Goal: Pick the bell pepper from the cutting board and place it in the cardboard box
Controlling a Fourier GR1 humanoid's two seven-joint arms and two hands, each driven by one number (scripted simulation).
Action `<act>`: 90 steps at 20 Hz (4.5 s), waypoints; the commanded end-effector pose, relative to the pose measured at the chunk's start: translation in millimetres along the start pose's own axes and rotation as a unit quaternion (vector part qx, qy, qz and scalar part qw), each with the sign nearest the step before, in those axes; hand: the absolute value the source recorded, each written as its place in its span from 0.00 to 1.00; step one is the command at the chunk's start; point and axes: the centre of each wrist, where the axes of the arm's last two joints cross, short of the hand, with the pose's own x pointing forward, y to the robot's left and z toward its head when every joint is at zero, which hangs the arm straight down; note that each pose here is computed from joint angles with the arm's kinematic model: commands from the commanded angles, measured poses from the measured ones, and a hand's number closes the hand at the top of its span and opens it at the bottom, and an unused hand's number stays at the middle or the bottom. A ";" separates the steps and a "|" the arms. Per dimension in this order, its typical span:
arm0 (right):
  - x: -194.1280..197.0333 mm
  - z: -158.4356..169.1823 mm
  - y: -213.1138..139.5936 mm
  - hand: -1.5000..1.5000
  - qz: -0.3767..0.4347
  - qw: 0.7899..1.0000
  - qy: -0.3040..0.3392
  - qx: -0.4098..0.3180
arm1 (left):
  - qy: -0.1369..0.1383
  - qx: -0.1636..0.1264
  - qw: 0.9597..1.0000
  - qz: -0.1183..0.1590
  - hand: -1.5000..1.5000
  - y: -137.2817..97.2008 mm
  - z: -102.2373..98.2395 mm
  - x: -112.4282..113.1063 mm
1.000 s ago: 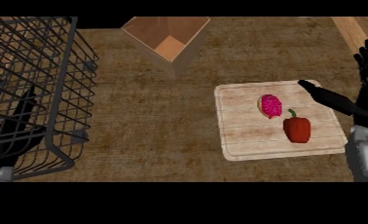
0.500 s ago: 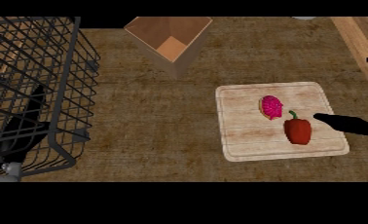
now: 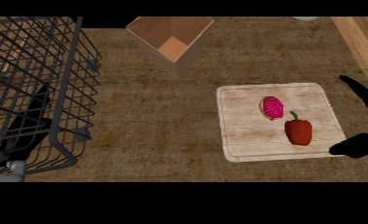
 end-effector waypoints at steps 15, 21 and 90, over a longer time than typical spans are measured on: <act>51.2 16.5 53.5 0.00 0.055 0.989 0.112 0.076 | -0.034 -0.030 0.998 0.051 0.50 -66.9 4.8 30.1; 45.9 12.0 48.8 0.00 0.046 0.991 0.112 0.064 | -0.039 -0.043 0.997 0.053 0.50 -49.5 4.6 40.1; 171.8 -111.7 -24.0 1.00 -0.028 0.919 -0.384 -0.084 | -0.041 -0.035 0.997 0.051 0.50 -51.6 -12.8 39.3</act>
